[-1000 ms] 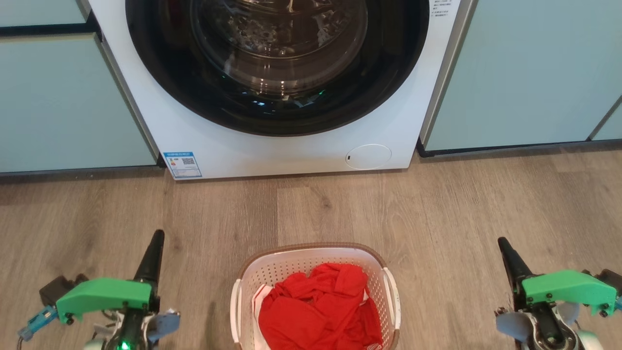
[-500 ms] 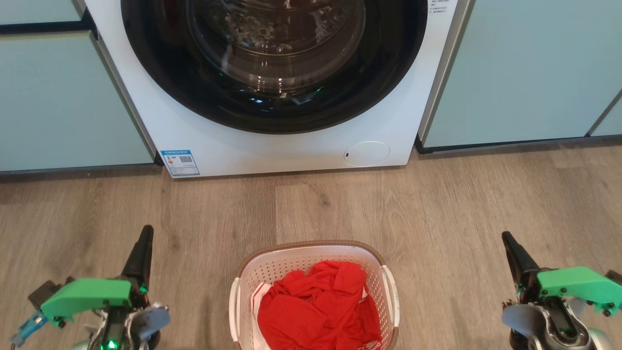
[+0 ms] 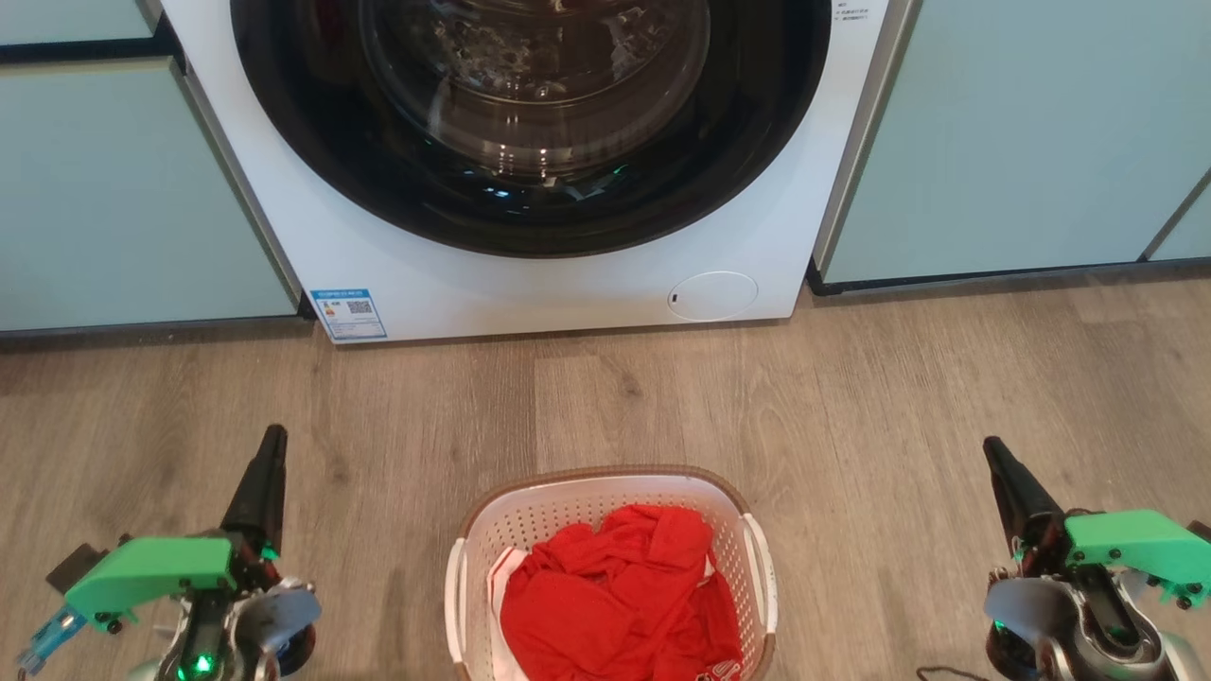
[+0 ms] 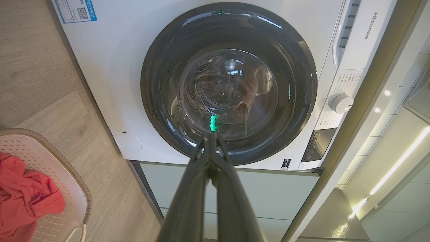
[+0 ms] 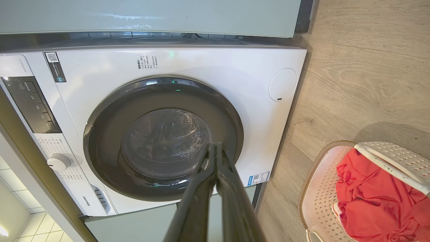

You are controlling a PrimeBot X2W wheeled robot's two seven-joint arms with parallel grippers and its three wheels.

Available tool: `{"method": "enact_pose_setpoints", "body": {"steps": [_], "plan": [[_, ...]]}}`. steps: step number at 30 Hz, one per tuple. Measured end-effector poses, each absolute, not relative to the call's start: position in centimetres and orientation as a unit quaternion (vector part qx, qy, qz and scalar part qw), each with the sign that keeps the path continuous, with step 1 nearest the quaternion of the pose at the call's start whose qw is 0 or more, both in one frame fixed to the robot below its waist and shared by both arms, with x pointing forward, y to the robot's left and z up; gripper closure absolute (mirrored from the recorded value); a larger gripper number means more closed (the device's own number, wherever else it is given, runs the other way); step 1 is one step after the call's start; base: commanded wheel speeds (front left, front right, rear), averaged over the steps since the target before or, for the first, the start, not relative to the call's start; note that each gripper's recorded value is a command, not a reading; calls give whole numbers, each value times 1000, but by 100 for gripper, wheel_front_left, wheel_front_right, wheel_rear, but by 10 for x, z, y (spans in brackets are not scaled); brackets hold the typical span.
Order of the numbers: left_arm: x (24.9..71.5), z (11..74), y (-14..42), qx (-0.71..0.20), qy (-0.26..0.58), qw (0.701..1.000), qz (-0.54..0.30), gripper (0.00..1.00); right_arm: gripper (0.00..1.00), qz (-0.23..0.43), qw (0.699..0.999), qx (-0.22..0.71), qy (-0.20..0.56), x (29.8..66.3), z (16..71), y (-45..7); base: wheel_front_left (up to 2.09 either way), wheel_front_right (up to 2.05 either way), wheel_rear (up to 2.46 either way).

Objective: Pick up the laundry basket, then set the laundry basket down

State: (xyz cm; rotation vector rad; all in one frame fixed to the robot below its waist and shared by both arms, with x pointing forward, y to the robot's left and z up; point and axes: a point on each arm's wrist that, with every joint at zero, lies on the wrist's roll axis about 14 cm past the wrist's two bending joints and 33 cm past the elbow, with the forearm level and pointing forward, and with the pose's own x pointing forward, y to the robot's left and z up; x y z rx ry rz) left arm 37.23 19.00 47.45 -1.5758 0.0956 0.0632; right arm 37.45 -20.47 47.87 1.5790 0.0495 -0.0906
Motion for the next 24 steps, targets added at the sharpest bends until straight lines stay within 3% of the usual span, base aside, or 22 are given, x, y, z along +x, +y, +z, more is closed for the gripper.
{"method": "enact_pose_setpoints", "body": {"steps": [24], "plan": [[372, 475, 191, -709, 43, 703, 29, 100, 100, -41, 703, 710, 22, 374, 479, -206, 0, 0, 0]]}}
